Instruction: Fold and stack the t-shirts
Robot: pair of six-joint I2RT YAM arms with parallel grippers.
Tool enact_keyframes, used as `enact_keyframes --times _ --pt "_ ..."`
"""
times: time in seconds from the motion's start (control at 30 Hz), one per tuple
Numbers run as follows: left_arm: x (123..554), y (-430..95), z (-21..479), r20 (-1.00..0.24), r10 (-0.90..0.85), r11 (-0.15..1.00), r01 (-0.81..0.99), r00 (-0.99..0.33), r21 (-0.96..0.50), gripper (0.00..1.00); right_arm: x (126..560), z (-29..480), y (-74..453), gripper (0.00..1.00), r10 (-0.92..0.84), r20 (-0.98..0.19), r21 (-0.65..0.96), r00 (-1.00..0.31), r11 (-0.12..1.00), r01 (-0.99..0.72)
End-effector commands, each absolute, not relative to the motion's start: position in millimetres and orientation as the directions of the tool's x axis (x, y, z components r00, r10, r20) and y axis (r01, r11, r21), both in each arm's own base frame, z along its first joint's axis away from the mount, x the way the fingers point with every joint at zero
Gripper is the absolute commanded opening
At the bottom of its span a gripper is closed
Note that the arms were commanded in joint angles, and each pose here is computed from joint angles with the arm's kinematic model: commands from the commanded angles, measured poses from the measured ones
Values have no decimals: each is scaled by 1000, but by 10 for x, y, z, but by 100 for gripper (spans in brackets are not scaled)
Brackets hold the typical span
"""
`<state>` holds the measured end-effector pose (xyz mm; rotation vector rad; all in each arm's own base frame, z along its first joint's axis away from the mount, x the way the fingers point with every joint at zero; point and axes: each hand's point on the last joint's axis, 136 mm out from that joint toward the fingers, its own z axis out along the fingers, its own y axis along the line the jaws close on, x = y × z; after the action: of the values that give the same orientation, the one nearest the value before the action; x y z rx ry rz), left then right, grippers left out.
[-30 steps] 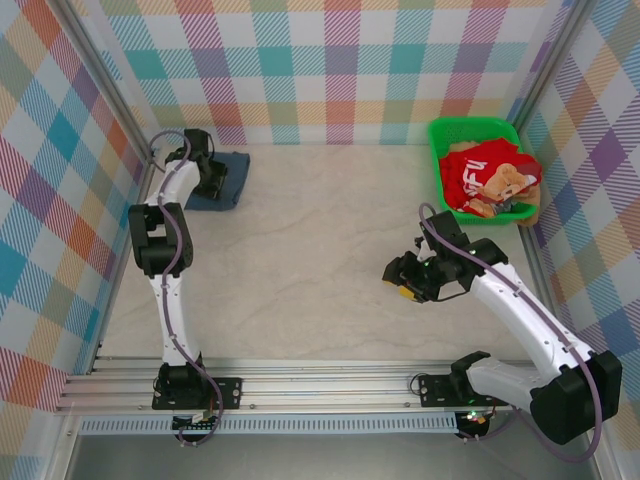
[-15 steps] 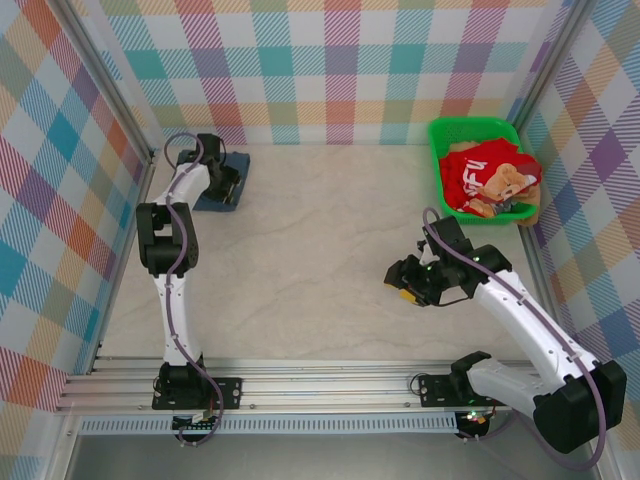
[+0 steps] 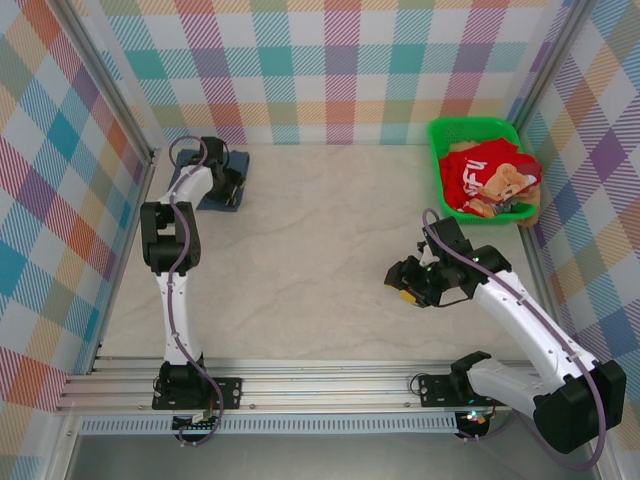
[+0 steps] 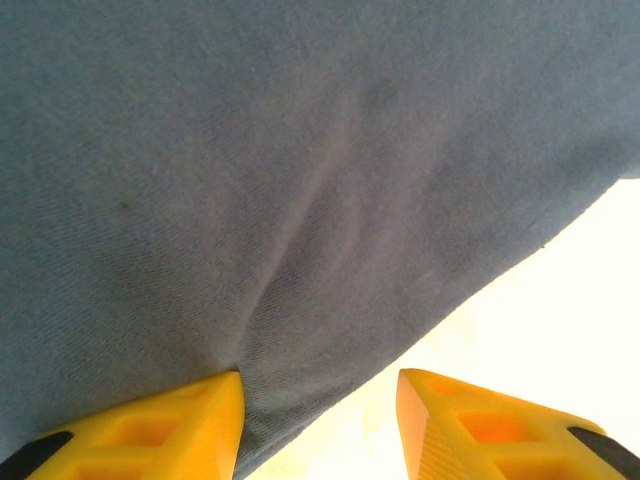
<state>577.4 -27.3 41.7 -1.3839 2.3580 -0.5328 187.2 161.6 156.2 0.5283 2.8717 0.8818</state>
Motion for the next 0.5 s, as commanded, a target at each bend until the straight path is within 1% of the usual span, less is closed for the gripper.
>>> enact_keyframes --times 0.0,0.2,0.3,0.4,0.47 --pt "5739 -227 -78 -88 -897 430 -807 -434 -405 46 1788 1573 1587 48 359 35 555 -933 769 317" --pt "5837 36 -13 -121 -920 389 -838 -372 -383 46 1711 1599 1528 48 370 32 545 -929 773 326" --pt "5876 6 9 -111 -916 397 -823 -387 -406 46 1691 1598 1510 48 375 31 543 -926 772 331" --pt "5913 -74 159 -104 -907 409 -797 -408 -444 48 1698 1597 1509 49 376 25 544 -926 772 328" --pt "5950 -149 440 -118 -896 427 -761 -428 -489 51 1739 1627 1503 49 374 -2 550 -927 775 311"
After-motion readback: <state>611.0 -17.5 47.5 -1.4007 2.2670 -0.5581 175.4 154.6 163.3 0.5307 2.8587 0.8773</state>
